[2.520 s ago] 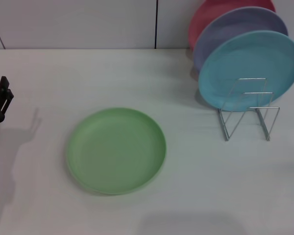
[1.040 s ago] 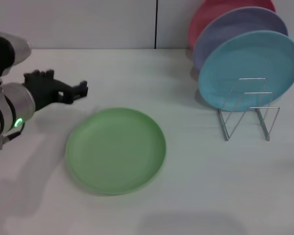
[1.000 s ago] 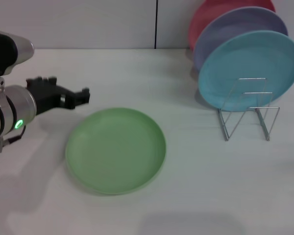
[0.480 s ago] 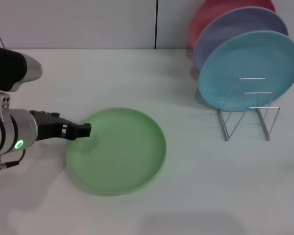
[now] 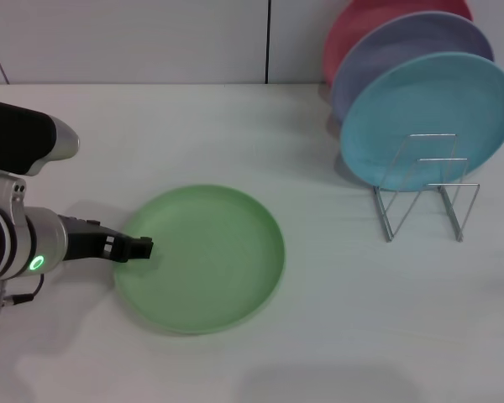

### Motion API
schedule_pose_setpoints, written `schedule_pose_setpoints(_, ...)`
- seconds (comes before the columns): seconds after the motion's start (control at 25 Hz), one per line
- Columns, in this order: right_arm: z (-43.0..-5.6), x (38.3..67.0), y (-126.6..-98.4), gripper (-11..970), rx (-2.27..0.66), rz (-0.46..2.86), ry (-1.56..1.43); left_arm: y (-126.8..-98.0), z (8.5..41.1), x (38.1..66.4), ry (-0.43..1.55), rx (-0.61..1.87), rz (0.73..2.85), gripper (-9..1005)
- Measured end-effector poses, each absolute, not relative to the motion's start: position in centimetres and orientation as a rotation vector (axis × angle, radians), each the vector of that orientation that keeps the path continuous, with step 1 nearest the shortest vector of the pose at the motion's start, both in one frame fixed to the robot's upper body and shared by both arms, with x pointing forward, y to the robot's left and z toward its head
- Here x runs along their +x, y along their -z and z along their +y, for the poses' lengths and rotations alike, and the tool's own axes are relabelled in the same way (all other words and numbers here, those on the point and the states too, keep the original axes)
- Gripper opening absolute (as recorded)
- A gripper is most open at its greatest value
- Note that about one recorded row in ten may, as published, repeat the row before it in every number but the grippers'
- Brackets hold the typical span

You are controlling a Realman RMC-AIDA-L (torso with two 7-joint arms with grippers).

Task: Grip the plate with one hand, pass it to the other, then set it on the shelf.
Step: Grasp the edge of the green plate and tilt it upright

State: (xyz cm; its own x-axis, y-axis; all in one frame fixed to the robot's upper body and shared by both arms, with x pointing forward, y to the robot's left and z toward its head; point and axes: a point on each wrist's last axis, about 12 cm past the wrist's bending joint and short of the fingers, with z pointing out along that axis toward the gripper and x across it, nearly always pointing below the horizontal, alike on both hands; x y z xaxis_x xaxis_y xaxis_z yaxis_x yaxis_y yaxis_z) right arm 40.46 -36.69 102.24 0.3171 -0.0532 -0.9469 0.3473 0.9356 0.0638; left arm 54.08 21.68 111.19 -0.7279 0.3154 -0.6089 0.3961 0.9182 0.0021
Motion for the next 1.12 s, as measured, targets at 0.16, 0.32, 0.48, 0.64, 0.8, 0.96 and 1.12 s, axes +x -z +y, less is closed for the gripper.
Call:
schedule_pose_setpoints(0.16, -36.69, 40.44, -102.23, 830, 0.275, 1.225, 0.27, -110.9, 21.66, 54.16, 0.169, 0.509, 2.457, 845)
schedule_pose_setpoints(0.32, -36.7, 40.43, -102.22, 830, 0.274, 1.226, 0.273, -110.7, 21.73, 54.24, 0.167, 0.507, 2.464, 846)
schedule_pose_setpoints(0.48, -36.7, 40.44, -102.21, 830, 0.274, 1.227, 0.273, -110.63, 21.76, 54.33, 0.165, 0.506, 2.467, 839)
schedule_pose_setpoints(0.64, -36.75, 40.44, -102.22, 830, 0.274, 1.227, 0.273, -110.54, 21.72, 54.42, 0.164, 0.509, 2.472, 833)
schedule_pose_setpoints(0.8, -36.77, 40.43, -102.29, 830, 0.271, 1.222, 0.274, -110.53, 21.66, 54.4, 0.166, 0.51, 2.474, 826)
schedule_pose_setpoints(0.96, -36.79, 40.43, -102.33, 830, 0.269, 1.219, 0.275, -110.61, 21.5, 54.56, 0.166, 0.517, 2.474, 819)
schedule_pose_setpoints(1.12, -36.82, 40.44, -102.34, 829, 0.266, 1.219, 0.277, -110.57, 21.37, 54.57, 0.167, 0.526, 2.48, 813)
